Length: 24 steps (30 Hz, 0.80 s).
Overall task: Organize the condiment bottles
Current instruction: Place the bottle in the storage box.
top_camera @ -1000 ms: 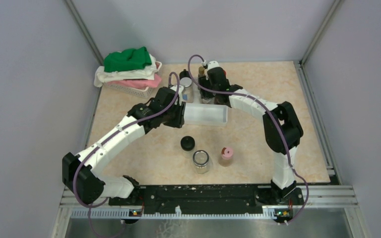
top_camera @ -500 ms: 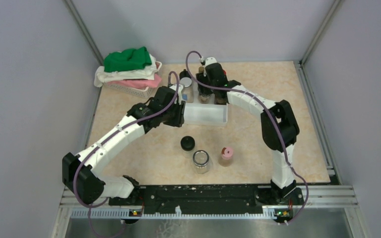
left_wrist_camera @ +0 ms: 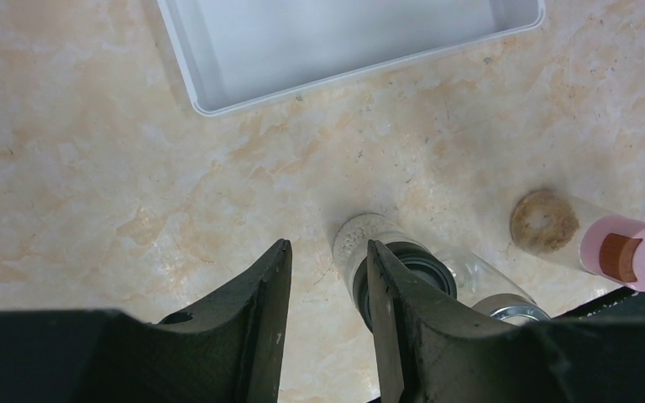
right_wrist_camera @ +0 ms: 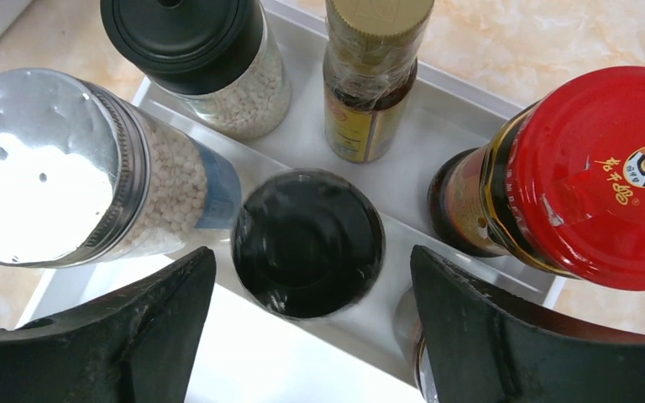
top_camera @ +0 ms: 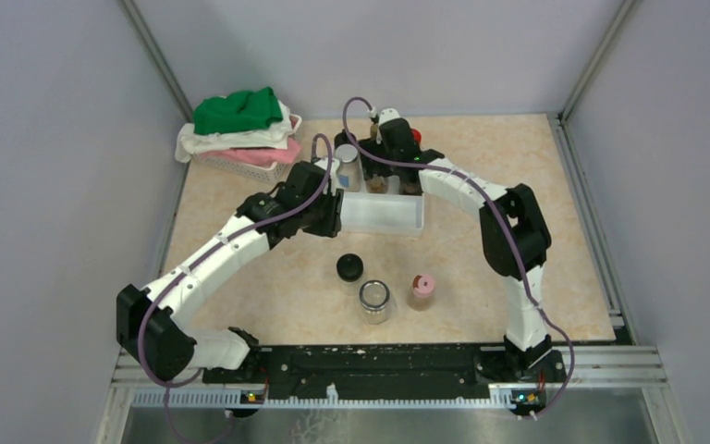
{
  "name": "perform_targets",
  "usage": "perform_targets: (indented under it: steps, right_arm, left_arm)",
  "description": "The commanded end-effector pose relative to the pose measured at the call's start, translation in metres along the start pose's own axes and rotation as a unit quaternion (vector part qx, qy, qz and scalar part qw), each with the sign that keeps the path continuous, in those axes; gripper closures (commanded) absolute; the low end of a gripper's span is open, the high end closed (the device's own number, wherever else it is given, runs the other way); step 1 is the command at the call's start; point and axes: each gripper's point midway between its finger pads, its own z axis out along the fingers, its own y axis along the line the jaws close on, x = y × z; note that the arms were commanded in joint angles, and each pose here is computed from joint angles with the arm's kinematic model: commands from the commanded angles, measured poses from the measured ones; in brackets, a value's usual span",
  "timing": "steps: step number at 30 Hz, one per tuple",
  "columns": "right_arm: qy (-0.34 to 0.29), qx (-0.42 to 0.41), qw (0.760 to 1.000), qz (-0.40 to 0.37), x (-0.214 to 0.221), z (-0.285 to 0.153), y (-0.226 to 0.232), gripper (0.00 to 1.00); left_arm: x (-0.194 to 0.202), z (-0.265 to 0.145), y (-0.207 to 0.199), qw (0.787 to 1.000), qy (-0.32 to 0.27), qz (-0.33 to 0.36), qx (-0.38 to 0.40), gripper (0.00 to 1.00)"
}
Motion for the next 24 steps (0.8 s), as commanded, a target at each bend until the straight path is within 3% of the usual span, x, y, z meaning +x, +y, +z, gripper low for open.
perform_targets:
  steps: [1,10,16,17,21,24]
  right_arm:
    - [-0.019,-0.005,1.0,0.0,-0.016,-0.002,0.005,0.08]
    - [-0.058,-0.008,0.998,0.001,-0.064,-0.036,0.008,0.07]
    - [-0.11,-0.004,0.993,0.03,-0.099,-0.112,-0.001,0.09]
    - [-0.113,-0.001,0.993,0.041,-0.094,-0.125,-0.004,0.11]
    - [-0.094,0.043,0.992,0.077,-0.049,-0.163,-0.027,0.23]
    - [-0.051,0.086,0.989,0.106,-0.001,-0.177,-0.045,0.31]
  left_arm:
    - [-0.011,-0.005,-0.002,1.0,-0.026,0.001,0.011,0.55]
    - [-0.015,-0.013,-0.003,0.999,-0.035,-0.003,0.014,0.55]
    - [-0.021,-0.015,0.012,0.999,-0.047,0.006,-0.02,0.52]
    - [-0.022,-0.013,0.015,0.998,-0.048,0.006,-0.028,0.52]
    - [-0.019,0.004,0.035,0.998,-0.032,-0.01,-0.053,0.75]
    - [-0.016,0.022,0.054,0.997,-0.017,-0.032,-0.061,0.76]
